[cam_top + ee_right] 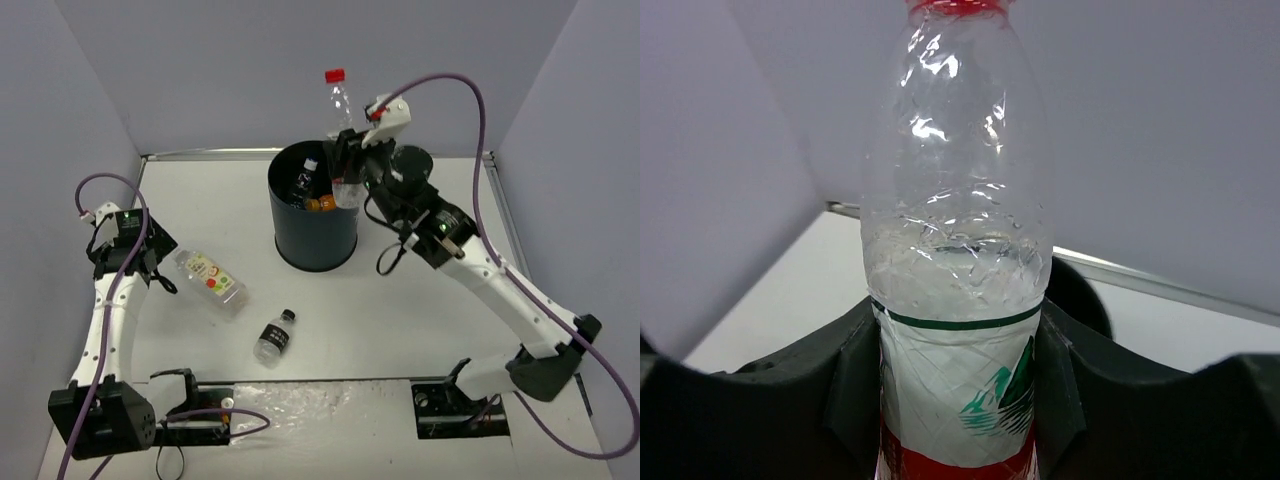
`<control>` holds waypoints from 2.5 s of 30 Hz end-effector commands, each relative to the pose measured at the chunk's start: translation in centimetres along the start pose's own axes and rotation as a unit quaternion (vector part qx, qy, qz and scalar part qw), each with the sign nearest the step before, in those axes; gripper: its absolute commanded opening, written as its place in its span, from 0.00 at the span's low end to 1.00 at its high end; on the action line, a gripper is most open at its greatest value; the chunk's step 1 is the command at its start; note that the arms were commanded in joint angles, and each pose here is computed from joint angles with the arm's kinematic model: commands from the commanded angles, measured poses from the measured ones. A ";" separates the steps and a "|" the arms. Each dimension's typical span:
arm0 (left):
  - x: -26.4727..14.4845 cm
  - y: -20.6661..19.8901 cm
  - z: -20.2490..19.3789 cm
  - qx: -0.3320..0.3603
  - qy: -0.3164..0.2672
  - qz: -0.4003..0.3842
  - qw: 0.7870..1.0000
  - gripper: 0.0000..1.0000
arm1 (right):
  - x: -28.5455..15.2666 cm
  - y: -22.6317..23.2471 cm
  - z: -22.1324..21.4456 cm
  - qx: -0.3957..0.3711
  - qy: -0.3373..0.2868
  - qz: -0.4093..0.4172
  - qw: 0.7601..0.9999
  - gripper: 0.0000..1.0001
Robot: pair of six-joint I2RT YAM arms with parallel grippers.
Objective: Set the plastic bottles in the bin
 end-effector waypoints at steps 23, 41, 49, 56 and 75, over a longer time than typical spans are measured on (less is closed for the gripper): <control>10.4 -4.9 0.3 -0.053 0.067 -0.054 0.995 0.97 | 7.9 -6.4 -6.0 -0.067 0.054 0.010 0.996 1.00; 14.3 -8.7 -1.1 -0.028 0.115 -0.052 0.992 0.20 | -4.3 -8.4 -3.5 -0.002 -0.017 -0.051 0.999 1.00; 8.7 -7.6 3.0 -0.046 0.039 -0.078 0.995 0.00 | -9.2 -9.1 -4.0 0.058 -0.032 -0.065 0.996 1.00; -3.4 -7.1 9.5 -0.080 -0.129 -0.221 0.963 0.00 | -13.6 -9.6 -4.3 0.086 -0.041 -0.061 0.994 1.00; -22.1 -27.3 20.3 -0.086 -0.345 -0.428 0.831 0.00 | -14.3 -11.0 -6.1 0.073 -0.030 -0.114 0.990 1.00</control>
Point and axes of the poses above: each gripper's point midway between its finger pads, its own x axis out along the fingers, its own y axis along the line the jaws close on, z = x × y, the point moved 9 cm from there along -x, back along the fingers, and after that the axes turned 7 degrees about x, right-handed, at the moved point
